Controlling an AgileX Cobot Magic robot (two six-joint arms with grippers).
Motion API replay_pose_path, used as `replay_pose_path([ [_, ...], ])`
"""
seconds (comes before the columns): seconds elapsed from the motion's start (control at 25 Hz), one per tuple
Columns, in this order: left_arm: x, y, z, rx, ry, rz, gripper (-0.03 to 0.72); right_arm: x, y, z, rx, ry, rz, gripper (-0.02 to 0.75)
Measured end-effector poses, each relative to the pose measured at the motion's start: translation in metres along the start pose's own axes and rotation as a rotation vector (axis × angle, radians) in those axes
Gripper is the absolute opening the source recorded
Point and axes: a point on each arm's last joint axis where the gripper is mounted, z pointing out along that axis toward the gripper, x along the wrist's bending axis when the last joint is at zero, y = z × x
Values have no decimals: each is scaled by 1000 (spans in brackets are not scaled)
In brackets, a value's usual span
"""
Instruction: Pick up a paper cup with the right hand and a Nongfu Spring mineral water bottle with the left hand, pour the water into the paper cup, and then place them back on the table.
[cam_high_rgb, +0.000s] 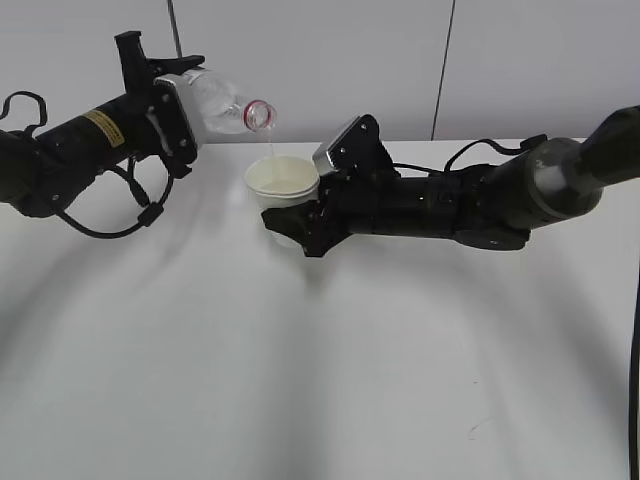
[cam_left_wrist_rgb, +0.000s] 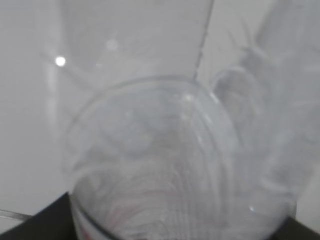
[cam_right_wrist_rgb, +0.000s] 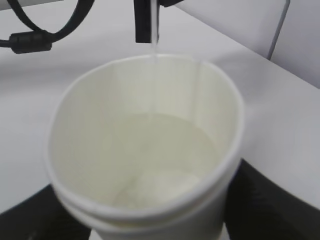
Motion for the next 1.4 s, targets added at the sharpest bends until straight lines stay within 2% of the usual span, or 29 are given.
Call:
replay_pose_path([
  [0.12, 0, 0, 0, 1, 1, -140, 398, -1, 0, 0, -5, -7, 9, 510],
  [0.36, -2, -2, 0, 31, -13, -551, 398, -3, 2, 0, -23, -33, 23, 510],
  [0.56, -7, -6, 0, 96, -42, -930, 398, -11, 6, -1, -64, -110, 26, 510],
  [0.68, -10, -8, -1, 138, -56, -1069, 398, -20, 6, -5, -86, -173, 37, 510],
  [0.84, -14, -8, -1, 175, -85, -1150, 398, -40, 2, -18, -94, -235, 53, 510],
  [1.16, -15, -8, -1, 180, -92, -1229, 398, -88, -13, -56, -87, -370, 90, 510],
  [1.4, -16, -8, -1, 190, -88, -1311, 398, -105, -20, -73, -82, -419, 102, 510],
])
